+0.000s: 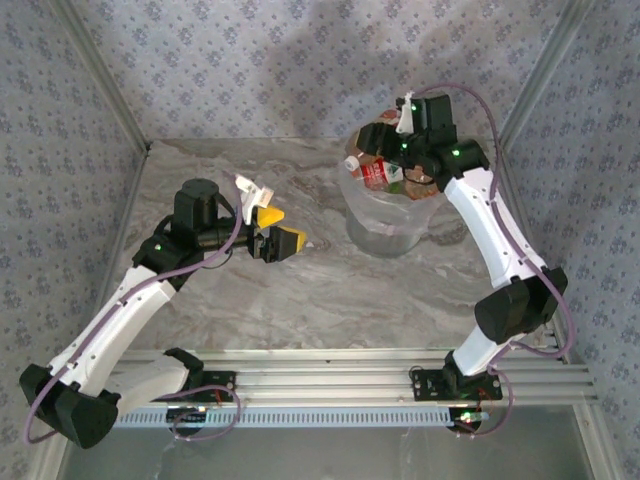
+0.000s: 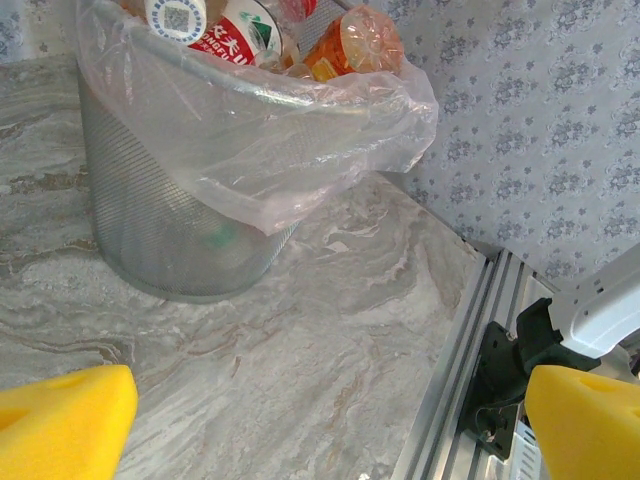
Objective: Put the plastic bottles in the bin
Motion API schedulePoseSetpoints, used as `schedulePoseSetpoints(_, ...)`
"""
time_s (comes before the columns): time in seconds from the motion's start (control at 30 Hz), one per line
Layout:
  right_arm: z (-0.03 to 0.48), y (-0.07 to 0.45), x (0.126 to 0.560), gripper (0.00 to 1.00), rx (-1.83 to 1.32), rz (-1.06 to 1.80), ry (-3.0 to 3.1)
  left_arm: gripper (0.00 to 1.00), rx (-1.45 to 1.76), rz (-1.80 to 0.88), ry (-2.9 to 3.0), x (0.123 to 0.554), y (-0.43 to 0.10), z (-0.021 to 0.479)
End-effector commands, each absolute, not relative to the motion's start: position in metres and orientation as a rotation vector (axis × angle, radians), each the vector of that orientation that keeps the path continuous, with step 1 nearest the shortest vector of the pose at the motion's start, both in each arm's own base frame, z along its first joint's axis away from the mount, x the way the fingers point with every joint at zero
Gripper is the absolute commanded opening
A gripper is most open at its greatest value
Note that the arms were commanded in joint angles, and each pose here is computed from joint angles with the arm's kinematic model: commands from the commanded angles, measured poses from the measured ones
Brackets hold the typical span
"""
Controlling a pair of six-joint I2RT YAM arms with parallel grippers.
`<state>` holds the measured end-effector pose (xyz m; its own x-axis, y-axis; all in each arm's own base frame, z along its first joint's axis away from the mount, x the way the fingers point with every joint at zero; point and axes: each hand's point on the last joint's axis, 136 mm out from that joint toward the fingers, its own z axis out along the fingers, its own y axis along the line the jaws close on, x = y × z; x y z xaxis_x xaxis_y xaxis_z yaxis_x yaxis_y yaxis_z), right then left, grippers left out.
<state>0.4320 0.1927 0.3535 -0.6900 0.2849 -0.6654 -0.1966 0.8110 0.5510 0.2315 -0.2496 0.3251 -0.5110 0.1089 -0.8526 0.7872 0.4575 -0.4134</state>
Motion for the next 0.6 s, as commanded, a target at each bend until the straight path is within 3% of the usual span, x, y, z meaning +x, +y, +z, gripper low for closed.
schedulePoseSetpoints(0.0, 0.401, 0.183, 0.434, 0.67, 0.063, 0.79, 2.058, 1.0, 0.771, -1.086, 1.909, 0.232, -0.251, 0.324)
schedulePoseSetpoints(0.23, 0.421, 0.184, 0.453, 0.68, 0.031, 0.815, 1.956, 1.0, 0.769, -1.088, 1.914, 0.233, -0.251, 0.322)
schedulePoseSetpoints(0.57, 0.384, 0.194, 0.475, 0.78, 0.009, 0.807, 2.058, 1.0, 0.766, -1.089, 1.915, 0.233, -0.252, 0.322)
